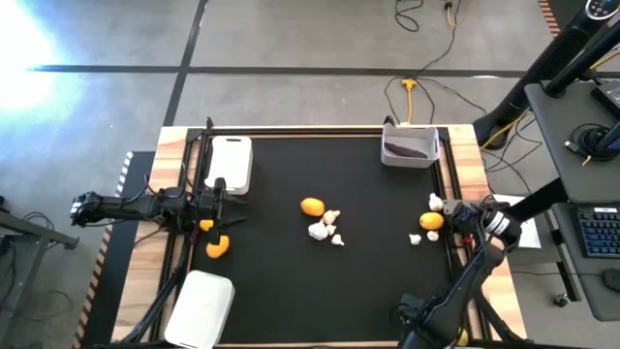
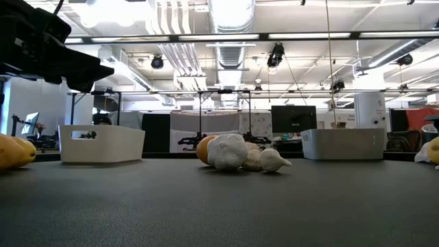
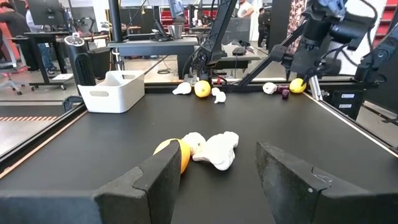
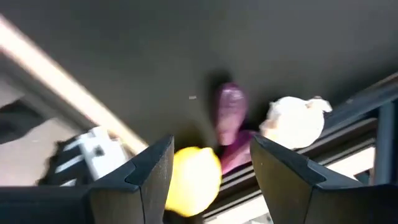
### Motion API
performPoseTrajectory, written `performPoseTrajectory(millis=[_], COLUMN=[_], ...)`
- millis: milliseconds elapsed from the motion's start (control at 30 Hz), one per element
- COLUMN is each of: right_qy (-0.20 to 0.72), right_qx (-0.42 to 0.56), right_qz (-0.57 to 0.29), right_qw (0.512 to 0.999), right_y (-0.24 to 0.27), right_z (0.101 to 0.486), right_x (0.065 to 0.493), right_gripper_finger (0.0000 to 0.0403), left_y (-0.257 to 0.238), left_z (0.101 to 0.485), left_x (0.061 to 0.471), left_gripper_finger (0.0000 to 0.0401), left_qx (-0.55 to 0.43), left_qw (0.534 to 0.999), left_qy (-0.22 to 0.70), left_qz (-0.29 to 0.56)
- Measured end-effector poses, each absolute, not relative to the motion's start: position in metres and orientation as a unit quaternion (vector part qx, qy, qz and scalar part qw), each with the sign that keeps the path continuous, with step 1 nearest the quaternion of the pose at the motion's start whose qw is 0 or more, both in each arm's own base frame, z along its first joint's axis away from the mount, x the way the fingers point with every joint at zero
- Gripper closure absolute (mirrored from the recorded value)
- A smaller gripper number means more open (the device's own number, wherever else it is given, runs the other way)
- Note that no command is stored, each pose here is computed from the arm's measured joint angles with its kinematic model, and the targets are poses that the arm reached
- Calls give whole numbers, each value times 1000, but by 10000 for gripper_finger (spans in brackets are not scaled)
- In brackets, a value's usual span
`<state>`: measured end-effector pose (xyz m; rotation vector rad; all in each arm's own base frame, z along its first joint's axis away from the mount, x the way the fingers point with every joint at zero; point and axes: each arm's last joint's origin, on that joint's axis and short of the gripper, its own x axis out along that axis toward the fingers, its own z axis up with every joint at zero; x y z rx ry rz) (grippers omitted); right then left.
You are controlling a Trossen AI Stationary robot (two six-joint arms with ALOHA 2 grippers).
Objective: Sort produce into baskets
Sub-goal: Put the small eggplant into the gray bin
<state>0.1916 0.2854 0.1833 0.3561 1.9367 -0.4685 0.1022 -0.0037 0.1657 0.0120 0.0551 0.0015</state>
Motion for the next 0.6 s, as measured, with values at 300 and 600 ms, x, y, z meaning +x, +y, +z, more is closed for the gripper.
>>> performPoseTrajectory(millis=[300, 600], right_qy=[840, 840], right_qx=[136, 163], right_qz=[-198, -137], right_qw=[487, 499], right_y=[271, 272], right_z=[152, 131], right_x=[179, 179], right_gripper_finger=[200, 200], left_y=[-4, -4], left_z=[166, 166], left_x=[102, 102], left_gripper_finger=[211, 211], left_qx=[6, 6], left_qw=[1000, 1000], left_qy=[27, 28], left_qz=[1, 1])
